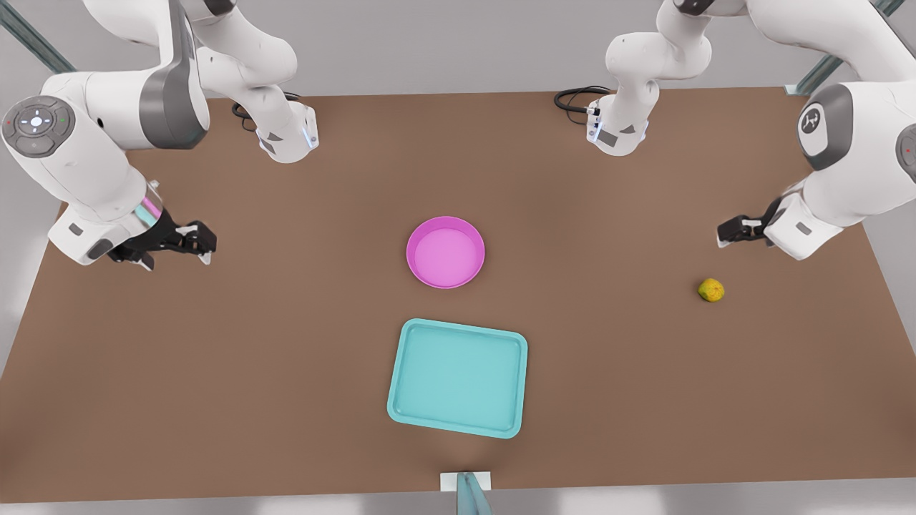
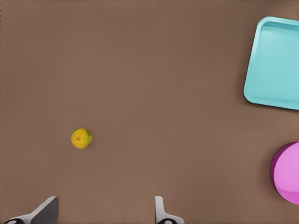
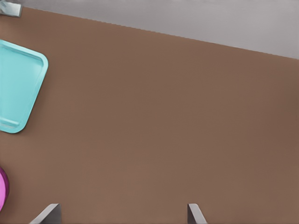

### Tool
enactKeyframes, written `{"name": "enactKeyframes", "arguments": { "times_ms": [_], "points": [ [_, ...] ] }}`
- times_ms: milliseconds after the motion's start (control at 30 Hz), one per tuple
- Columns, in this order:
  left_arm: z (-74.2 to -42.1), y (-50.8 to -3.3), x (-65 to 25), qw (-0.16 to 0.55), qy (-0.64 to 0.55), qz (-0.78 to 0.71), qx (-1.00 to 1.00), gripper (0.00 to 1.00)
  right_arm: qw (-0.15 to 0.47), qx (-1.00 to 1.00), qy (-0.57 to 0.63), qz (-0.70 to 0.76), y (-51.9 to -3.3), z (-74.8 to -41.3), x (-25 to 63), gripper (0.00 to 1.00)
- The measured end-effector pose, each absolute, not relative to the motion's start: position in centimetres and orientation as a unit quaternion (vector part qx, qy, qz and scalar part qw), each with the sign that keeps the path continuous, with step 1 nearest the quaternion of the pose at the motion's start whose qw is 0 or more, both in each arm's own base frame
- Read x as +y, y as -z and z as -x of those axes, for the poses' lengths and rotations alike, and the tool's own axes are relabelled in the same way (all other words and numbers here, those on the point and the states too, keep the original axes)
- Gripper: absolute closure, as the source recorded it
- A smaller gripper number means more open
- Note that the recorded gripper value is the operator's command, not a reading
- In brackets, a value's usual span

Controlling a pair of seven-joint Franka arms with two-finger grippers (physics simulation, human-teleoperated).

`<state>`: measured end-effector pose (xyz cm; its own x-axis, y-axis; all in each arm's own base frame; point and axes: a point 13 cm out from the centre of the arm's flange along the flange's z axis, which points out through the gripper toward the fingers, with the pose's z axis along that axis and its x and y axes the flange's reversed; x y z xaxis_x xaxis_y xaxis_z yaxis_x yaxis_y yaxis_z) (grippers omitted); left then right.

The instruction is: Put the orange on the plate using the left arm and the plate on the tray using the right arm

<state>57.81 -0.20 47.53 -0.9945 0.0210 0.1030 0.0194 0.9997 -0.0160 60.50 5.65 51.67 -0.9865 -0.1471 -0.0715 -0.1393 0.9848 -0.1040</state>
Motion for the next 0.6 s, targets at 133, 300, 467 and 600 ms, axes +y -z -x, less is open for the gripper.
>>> {"name": "enactKeyframes", "arguments": {
  "times_ms": [133,300,467,600],
  "points": [
    [-57.8,-40.7,1.2,0.104,-0.004,-0.002,-0.995,0.0,0.047,0.995,0.049,0.073,-51.5,-61.0,5.7,0.0],
    [-56.6,-20.3,9.0,0.183,-0.006,-0.036,-0.982,0.0,0.048,0.995,0.049,0.074,-51.2,-61.3,5.7,0.0],
    [-58.3,-12.9,13.3,0.141,-0.001,-0.02,-0.99,0.0,0.048,0.995,0.05,0.073,-50.9,-61.4,5.6,0.0],
    [-57.8,-9.9,15.9,0.123,0.009,-0.002,-0.992,0.0,0.047,0.995,0.05,0.073,-50.7,-61.5,5.6,0.0]
  ]
}}
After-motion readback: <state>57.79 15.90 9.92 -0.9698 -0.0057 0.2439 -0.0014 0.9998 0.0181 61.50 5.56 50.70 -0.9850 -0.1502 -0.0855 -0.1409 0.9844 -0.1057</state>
